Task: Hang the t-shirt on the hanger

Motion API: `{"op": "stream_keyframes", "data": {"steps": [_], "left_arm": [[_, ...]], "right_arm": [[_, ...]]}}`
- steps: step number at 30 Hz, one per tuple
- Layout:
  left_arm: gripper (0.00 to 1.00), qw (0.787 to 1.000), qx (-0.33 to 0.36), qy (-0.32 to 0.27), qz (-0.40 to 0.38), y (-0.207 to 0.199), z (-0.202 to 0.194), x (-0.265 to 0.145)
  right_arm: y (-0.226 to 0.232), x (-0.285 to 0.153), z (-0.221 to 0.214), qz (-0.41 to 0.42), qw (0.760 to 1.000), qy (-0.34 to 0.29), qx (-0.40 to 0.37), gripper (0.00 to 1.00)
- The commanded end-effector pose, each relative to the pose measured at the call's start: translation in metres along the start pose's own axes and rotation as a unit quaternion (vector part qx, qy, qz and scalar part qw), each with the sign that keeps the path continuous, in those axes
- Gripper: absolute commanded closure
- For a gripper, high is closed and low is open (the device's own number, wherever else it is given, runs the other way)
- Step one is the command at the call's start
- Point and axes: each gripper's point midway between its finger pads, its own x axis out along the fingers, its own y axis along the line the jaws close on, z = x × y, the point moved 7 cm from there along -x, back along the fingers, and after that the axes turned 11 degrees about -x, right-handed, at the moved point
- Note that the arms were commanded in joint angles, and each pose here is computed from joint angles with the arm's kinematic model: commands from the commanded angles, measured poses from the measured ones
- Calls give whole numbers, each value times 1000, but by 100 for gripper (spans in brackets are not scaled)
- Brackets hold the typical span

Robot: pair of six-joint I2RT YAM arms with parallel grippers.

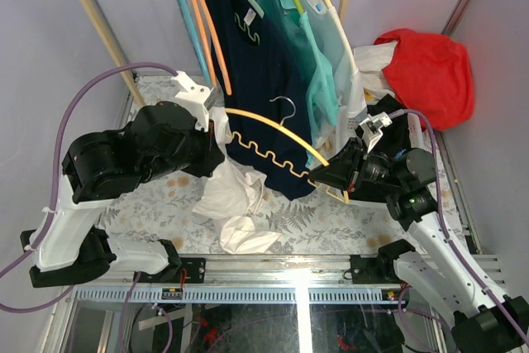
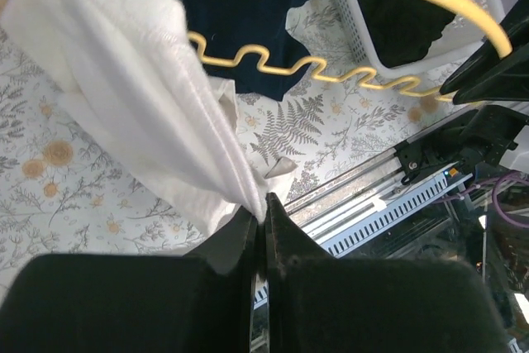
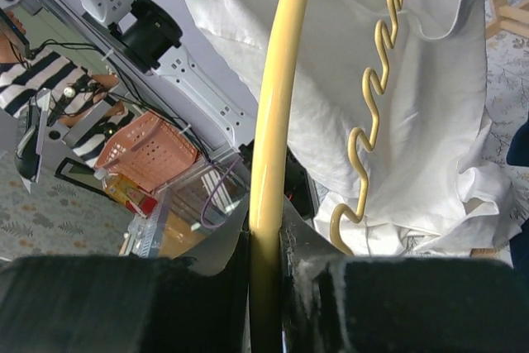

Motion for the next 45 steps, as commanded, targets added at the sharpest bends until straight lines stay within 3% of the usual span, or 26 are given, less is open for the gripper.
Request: {"op": "stream_keyframes", "data": {"steps": [1,9,14,21,33,40,45], "left_arm": [[99,999,-35,-28,-15,0,0,-4],[98,997,-49,-31,60,20,-10,3],[91,995,-52,-34,74,24,-12,5],[70,997,-58,-48,12,11,-2,-7],[65,994,-69,-88,2,10,10,-16],[63,993,-69,-41,-86,-18,-3,11],[62,993,-69,-31,-93,-28,-8,32]], "right_arm": [[22,-2,35,15,989,-106,-97,100],[35,-8,32,29,985,-130,-113,100],[40,-11,29,34,984,-130,-117,100],[47,-17,20,40,984,-124,-119,100],[57,-22,10,58,986,-113,-112,100],[61,-25,10,41,986,-112,-113,100],[59,-24,14,35,987,-116,-110,100]]}}
